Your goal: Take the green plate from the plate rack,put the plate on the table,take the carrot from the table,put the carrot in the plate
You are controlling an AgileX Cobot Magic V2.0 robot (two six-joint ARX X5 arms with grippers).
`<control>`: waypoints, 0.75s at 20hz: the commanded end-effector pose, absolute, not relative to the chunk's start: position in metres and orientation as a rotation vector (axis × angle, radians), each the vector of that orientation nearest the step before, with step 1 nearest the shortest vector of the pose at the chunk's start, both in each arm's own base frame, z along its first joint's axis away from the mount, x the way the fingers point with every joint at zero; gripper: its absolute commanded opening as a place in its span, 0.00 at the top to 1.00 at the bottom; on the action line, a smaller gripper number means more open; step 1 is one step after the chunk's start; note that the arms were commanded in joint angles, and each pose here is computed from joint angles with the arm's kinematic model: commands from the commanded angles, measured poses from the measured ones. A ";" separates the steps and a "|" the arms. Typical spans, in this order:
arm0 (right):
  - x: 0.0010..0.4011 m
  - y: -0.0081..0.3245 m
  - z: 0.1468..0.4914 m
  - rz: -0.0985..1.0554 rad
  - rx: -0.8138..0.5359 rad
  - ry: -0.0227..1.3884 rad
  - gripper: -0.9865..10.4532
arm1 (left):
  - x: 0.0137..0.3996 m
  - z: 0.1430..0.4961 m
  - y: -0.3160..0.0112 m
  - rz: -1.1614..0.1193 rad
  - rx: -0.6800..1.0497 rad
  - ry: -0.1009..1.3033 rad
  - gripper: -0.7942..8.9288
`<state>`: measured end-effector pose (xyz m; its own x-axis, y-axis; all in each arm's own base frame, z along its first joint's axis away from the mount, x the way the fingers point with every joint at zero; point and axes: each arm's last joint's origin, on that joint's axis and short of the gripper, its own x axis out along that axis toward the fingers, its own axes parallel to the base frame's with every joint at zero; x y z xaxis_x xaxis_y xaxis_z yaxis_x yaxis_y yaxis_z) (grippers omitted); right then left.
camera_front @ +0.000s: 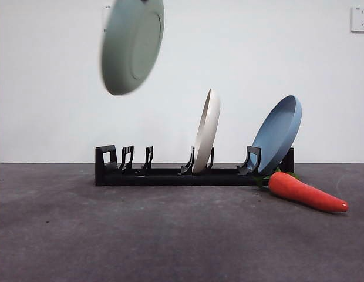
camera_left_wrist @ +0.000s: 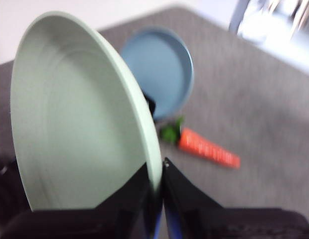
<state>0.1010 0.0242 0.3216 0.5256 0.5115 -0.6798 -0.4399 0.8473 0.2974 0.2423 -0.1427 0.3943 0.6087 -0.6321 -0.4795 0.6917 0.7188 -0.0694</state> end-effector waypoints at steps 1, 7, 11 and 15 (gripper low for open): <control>0.101 0.024 0.323 0.566 0.092 0.834 0.31 | 0.219 0.392 -0.156 -0.750 0.340 0.529 0.92; 0.102 0.024 0.323 0.567 0.091 0.829 0.31 | 0.184 0.354 -0.204 -0.720 0.622 0.648 0.92; 0.102 0.024 0.323 0.567 0.091 0.829 0.31 | 0.172 0.293 -0.223 -0.720 0.741 0.683 0.92; 0.102 0.024 0.323 0.567 0.091 0.829 0.31 | 0.163 0.239 -0.237 -0.711 0.939 0.623 0.92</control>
